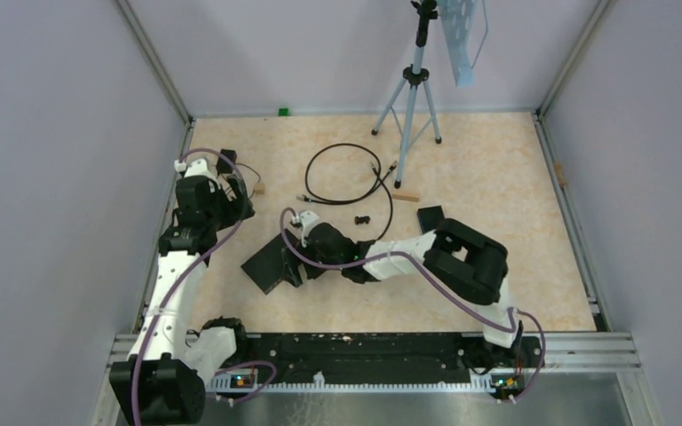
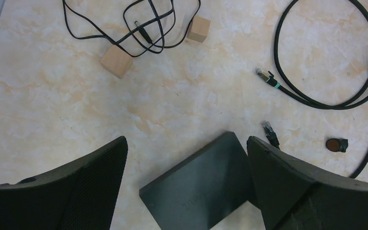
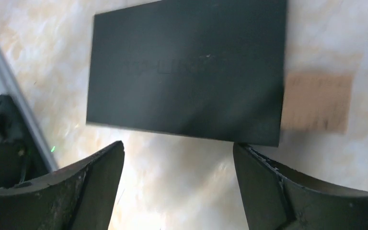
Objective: Insert the plug into the switch port
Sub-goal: Move the connector to the corner of the board.
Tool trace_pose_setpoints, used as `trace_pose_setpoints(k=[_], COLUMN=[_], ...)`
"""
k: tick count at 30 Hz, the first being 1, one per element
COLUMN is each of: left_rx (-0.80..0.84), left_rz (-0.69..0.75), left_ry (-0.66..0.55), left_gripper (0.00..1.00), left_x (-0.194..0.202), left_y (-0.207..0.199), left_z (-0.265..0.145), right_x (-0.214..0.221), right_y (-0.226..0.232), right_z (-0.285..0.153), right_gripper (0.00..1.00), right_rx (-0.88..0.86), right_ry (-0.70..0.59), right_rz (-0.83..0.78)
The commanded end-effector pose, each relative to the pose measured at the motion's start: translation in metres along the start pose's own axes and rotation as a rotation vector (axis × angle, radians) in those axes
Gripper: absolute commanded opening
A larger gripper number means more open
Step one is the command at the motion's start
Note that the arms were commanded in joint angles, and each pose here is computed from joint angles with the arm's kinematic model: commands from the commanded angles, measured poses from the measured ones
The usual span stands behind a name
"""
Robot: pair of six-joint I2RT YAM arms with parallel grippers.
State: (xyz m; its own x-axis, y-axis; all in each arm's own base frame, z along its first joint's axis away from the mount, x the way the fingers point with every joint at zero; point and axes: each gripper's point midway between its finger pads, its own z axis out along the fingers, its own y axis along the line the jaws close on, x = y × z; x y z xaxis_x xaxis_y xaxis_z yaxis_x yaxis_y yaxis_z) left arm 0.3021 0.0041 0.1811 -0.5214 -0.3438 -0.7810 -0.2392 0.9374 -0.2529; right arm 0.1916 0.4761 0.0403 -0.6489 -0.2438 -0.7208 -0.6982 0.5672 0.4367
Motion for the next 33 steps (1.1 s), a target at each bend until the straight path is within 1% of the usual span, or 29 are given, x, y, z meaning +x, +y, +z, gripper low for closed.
trace_pose_setpoints(k=[1,4,6,9,13,14,17,20,22,25,27,28,29,33], left_rx=[0.012,0.004,-0.003,-0.002,-0.001,0.020,0.062,0.114,0.123,0.129,0.129,0.123,0.116,0.097], left_rz=[-0.026,-0.024,-0.020,-0.026,-0.056,-0.062,-0.062,-0.040,-0.034,-0.022,0.001,0.009,0.018,0.044], left_ry=[-0.046,-0.052,-0.055,-0.043,-0.003,0.005,-0.003,-0.040,-0.066,-0.093,-0.105,-0.105,-0.110,-0.115], left_gripper=[0.99,0.99,0.99,0.99,0.99,0.99,0.99,0.99,0.99,0.99,0.99,0.99,0.99,0.99], left_x=[-0.015,-0.018,-0.019,-0.015,-0.007,-0.005,-0.009,-0.016,-0.018,-0.020,-0.021,-0.020,-0.021,-0.024], left_y=[-0.004,-0.002,-0.001,0.000,-0.001,-0.005,-0.013,-0.022,-0.022,-0.022,-0.021,-0.019,-0.018,-0.014], left_z=[-0.001,-0.002,-0.002,0.004,0.016,0.018,0.019,0.015,0.013,0.007,0.004,0.003,0.001,-0.005], right_x=[-0.030,-0.047,-0.053,-0.043,-0.034,-0.033,-0.033,-0.038,-0.043,-0.051,-0.056,-0.057,-0.058,-0.064], right_y=[-0.039,-0.034,-0.028,-0.029,-0.040,-0.042,-0.049,-0.059,-0.069,-0.082,-0.088,-0.087,-0.085,-0.074], right_z=[0.028,0.023,0.006,-0.028,-0.076,-0.087,-0.116,-0.140,-0.149,-0.158,-0.159,-0.157,-0.153,-0.137], right_gripper=[0.83,0.83,0.83,0.83,0.84,0.84,0.84,0.84,0.84,0.84,0.79,0.76,0.76,0.77], right_rx=[0.148,0.120,0.099,0.097,0.162,0.176,0.222,0.283,0.342,0.444,0.497,0.496,0.479,0.409], right_ry=[-0.021,-0.046,-0.072,-0.074,-0.090,-0.096,-0.112,-0.131,-0.141,-0.094,-0.059,-0.038,-0.029,-0.054], right_rz=[-0.037,-0.073,-0.097,-0.111,-0.104,-0.102,-0.106,-0.132,-0.162,-0.227,-0.258,-0.280,-0.300,-0.302])
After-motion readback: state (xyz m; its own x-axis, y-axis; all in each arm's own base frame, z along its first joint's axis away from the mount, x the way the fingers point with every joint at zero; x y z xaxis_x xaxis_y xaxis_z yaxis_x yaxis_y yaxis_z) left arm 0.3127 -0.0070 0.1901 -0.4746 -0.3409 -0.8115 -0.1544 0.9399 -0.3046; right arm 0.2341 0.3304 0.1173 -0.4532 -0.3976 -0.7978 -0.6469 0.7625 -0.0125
